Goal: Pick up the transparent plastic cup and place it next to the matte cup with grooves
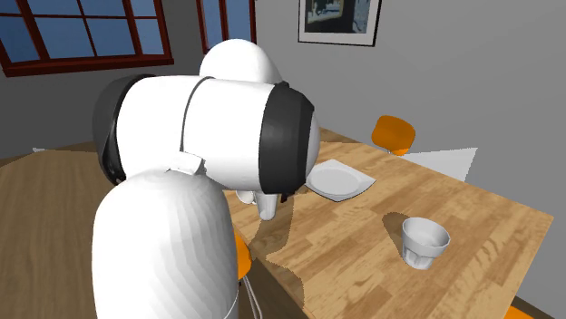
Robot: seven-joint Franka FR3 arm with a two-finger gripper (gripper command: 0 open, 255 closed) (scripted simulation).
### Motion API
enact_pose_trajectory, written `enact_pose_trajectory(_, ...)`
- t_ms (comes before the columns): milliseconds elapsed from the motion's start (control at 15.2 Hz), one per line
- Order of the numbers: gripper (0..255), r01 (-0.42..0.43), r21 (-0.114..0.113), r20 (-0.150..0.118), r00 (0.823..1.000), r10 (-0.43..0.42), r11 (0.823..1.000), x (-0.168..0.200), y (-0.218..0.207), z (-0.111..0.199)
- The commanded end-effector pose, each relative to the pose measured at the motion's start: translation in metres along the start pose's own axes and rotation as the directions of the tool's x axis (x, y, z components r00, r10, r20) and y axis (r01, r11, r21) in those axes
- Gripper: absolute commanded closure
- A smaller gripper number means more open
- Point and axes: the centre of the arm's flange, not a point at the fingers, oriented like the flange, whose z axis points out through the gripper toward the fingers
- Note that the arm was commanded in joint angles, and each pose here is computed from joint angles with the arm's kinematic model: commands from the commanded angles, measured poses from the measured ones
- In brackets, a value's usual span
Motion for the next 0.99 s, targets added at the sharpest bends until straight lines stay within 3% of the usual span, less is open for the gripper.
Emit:
enact_pose_trajectory(0, 0, 0.0, 0.001, 0.0, 1.0, 0.0, 1.0, 0.001, -0.001, 0.011)
enact_pose_trajectory(198, 0, 0.0, 0.001, 0.0, 1.0, 0.0, 1.0, 0.001, -0.001, 0.024)
enact_pose_trajectory(660, 0, 0.0, 0.001, 0.0, 1.0, 0.0, 1.0, 0.001, -0.001, 0.024)
enact_pose_trajectory(726, 255, 0.0, 0.001, 0.0, 1.0, 0.0, 1.0, 0.001, -0.001, 0.024)
enact_pose_trajectory(924, 255, 0.0, 0.001, 0.0, 1.0, 0.0, 1.0, 0.001, -0.001, 0.024)
